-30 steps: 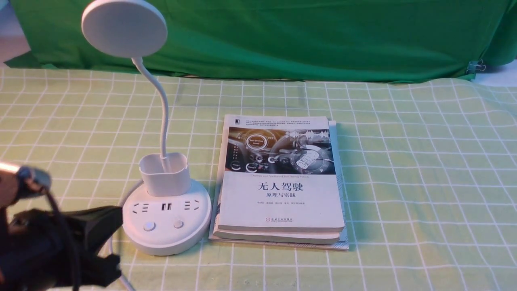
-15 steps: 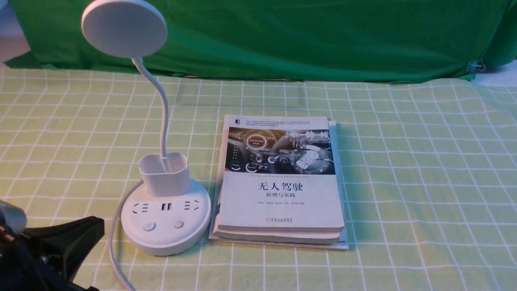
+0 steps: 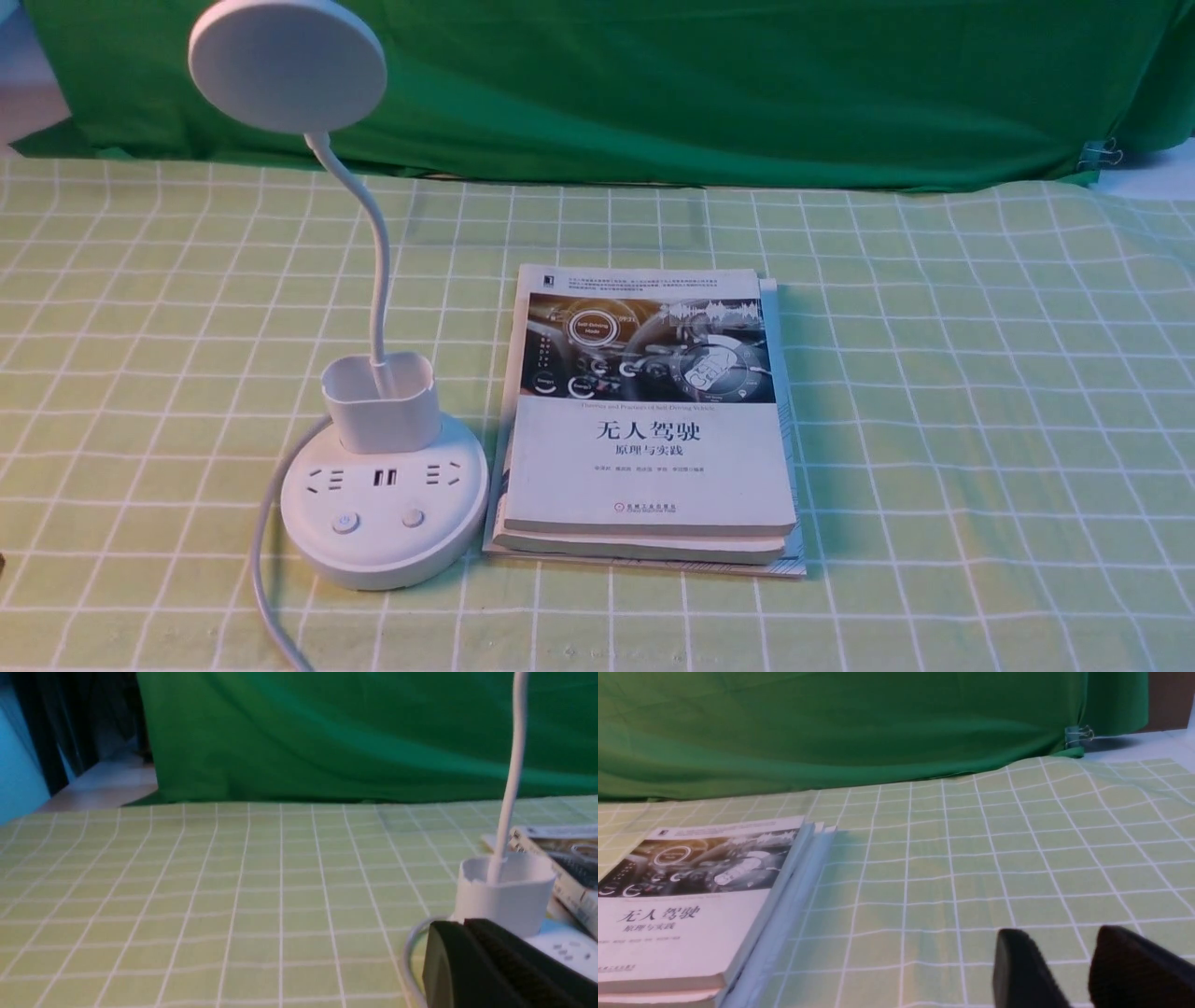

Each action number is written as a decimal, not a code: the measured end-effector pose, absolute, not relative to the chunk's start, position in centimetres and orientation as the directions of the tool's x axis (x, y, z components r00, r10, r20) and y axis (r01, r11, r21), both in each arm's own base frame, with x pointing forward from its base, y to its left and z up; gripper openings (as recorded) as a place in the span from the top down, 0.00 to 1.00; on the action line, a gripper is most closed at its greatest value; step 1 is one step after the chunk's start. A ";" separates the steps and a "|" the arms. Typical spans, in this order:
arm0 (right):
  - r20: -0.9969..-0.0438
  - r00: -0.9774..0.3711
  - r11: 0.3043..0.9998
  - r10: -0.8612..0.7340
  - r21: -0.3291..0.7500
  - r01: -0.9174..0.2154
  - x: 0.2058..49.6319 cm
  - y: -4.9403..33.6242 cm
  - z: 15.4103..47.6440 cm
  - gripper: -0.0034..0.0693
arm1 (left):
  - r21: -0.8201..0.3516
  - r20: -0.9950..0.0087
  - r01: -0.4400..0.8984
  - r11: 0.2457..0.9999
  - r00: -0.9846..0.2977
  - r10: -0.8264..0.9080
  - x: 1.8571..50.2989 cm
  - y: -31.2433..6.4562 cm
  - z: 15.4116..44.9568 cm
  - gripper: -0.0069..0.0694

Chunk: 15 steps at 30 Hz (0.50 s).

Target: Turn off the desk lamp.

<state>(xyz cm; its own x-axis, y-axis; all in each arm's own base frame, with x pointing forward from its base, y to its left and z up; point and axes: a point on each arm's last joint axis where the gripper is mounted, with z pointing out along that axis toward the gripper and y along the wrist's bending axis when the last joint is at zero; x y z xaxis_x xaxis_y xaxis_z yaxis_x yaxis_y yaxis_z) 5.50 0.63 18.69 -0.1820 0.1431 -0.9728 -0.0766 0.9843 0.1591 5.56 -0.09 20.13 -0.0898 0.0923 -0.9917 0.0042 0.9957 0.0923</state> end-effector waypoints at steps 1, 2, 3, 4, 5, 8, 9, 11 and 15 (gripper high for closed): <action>-0.973 -0.182 0.984 0.144 0.160 -0.076 5.5 0.6 18.7 0.62 | 0.091 -0.992 0.005 0.996 -0.091 0.091 5.6 -0.1 20.1 0.91; -0.973 -0.182 0.984 0.142 0.158 -0.077 5.5 0.6 18.7 0.62 | 0.080 -0.990 0.007 0.997 -0.116 0.080 5.6 -0.1 19.6 0.91; -0.973 -0.183 0.984 0.143 0.159 -0.077 5.5 0.6 18.7 0.62 | 0.060 -0.989 0.007 0.998 -0.135 0.061 5.6 -0.1 19.2 0.91; -0.973 -0.183 0.984 0.143 0.159 -0.077 5.5 0.6 18.7 0.62 | 0.041 -0.989 0.006 0.999 -0.141 0.042 5.6 -0.1 19.1 0.91; -0.973 -0.183 0.984 0.143 0.159 -0.077 5.5 0.6 18.7 0.62 | 0.032 -0.989 0.007 0.999 -0.142 0.032 5.6 -0.1 19.1 0.91; -0.973 -0.183 0.984 0.144 0.160 -0.076 5.5 0.6 18.7 0.62 | 0.018 -0.989 0.009 1.000 -0.146 0.019 5.6 -0.2 19.1 0.91; -0.973 -0.183 0.984 0.142 0.158 -0.077 5.5 0.6 18.7 0.62 | 0.015 -0.989 0.010 1.000 -0.148 0.016 5.6 -0.2 19.0 0.91; -0.973 -0.183 0.984 0.142 0.158 -0.077 5.5 0.6 18.7 0.62 | 0.011 -0.989 0.012 1.000 -0.149 0.013 5.6 -0.2 19.0 0.91; -0.973 -0.183 0.984 0.144 0.160 -0.076 5.5 0.6 18.7 0.62 | 0.010 -0.989 0.012 1.000 -0.149 0.012 5.6 -0.2 19.0 0.91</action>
